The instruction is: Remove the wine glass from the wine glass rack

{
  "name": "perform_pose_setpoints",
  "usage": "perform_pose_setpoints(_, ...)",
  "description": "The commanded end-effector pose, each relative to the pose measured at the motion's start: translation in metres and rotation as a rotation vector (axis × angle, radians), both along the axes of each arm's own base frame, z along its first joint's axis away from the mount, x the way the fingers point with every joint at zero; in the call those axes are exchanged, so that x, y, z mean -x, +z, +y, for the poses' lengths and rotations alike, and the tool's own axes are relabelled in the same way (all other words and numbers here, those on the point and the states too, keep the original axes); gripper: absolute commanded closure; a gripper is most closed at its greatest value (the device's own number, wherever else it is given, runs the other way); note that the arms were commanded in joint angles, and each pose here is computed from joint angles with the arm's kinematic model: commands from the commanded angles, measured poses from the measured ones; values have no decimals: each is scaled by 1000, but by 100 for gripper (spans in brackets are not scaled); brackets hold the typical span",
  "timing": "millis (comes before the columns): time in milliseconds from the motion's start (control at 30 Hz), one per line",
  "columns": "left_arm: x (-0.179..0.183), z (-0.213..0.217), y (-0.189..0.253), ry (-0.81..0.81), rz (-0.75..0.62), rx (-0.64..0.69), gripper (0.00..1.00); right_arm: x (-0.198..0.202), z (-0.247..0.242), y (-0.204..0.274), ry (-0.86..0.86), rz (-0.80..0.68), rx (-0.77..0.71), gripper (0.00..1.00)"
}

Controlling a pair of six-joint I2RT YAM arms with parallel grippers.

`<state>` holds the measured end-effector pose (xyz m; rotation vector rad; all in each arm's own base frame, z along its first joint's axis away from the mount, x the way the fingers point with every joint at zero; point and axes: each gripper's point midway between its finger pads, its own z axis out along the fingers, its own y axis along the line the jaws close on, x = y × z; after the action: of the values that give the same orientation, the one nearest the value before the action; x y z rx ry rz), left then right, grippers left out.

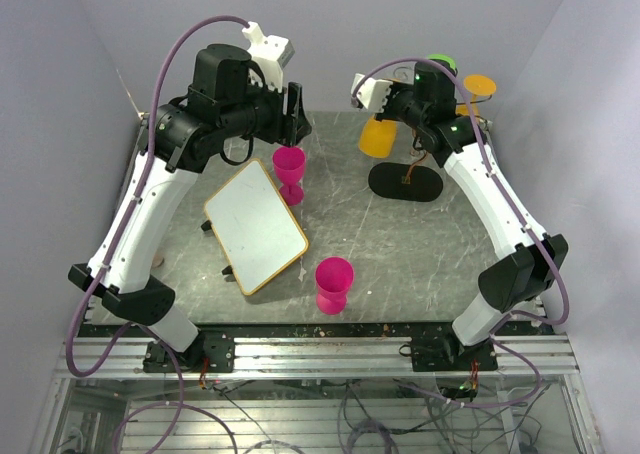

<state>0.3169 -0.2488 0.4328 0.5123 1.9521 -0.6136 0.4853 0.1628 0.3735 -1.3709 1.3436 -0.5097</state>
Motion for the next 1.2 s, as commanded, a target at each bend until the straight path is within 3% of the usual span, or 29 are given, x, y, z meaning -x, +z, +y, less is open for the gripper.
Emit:
perform_pose_setpoints(0,5,4,16,-16,-51,26,30,-6,-5,20,-62,-64,-11,100)
perform_pose_setpoints(467,6,-6,12,-50,-33,61,29,33,-24,17,-98,7,-21,100)
perform_pose_setpoints(600,10,-15,17,-89,-52,112,27,54,-17,24,-60,58,-111,100)
perform_pose_setpoints(800,16,-24,28,-130,-64,256,27,79,-15,52,-121,101,-416,100)
perform_pose_setpoints(933,16,-15,35,-57,-46,432,27,102,-20,93,-177,63,-850,100)
perform_pose_setpoints(1033,24,-1,52,-28,-83,605,28,123,-6,115,-113,140,-1147,100)
perform_pose_setpoints(1167,30,12,49,32,-70,717,30,147,23,124,53,279,-1351,100)
